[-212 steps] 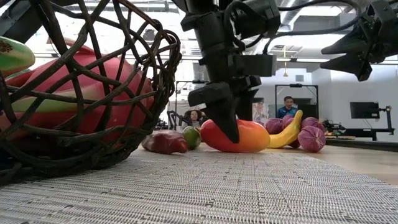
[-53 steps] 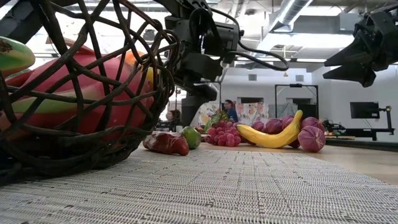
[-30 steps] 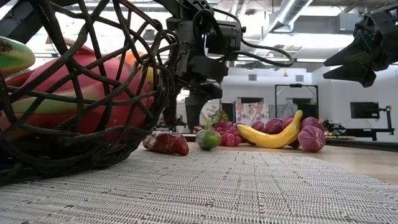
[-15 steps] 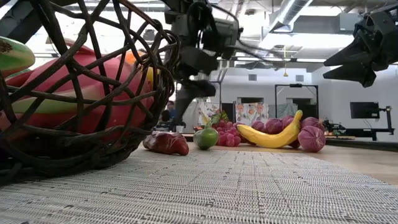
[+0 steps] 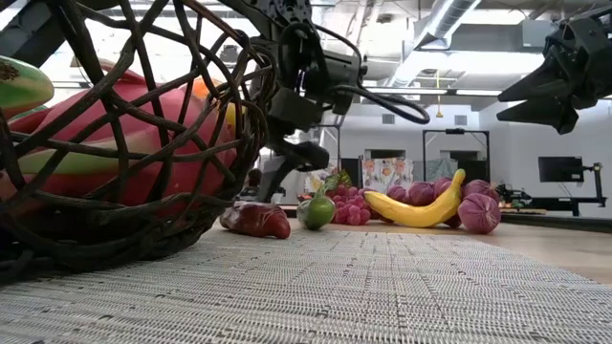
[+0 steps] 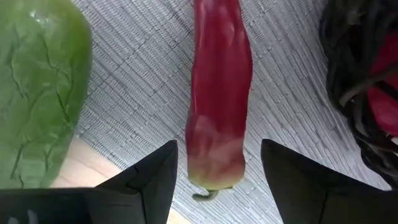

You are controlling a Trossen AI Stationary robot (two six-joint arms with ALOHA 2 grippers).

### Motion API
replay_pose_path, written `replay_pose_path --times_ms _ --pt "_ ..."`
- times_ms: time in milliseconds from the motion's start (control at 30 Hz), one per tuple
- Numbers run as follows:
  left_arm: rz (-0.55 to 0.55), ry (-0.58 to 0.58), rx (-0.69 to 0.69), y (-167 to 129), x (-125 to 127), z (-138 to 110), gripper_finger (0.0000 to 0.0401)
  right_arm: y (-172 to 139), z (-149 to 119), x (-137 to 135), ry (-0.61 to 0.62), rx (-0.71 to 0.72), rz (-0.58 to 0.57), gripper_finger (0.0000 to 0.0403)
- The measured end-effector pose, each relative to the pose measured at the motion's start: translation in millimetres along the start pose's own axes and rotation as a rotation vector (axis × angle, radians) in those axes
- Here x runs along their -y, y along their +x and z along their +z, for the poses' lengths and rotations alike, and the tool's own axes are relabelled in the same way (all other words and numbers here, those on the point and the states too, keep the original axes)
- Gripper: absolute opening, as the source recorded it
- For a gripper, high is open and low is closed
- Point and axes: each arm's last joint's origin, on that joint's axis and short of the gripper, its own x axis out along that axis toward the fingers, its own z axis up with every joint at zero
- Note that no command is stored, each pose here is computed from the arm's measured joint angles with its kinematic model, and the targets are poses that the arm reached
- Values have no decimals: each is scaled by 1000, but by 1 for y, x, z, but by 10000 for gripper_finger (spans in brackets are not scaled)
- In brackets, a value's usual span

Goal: Build produce basket
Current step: Put the red chili pepper into the mesh basket

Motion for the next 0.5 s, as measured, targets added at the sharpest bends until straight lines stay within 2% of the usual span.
replay_pose_path --times_ms 133,333,500 --pt "55 -8 6 2 -5 2 215 0 0 0 0 0 0 255" --pt "175 -52 -62 1 -11 2 215 0 0 0 0 0 0 255" --pt "182 -57 -62 1 -13 1 215 0 0 0 0 0 0 255"
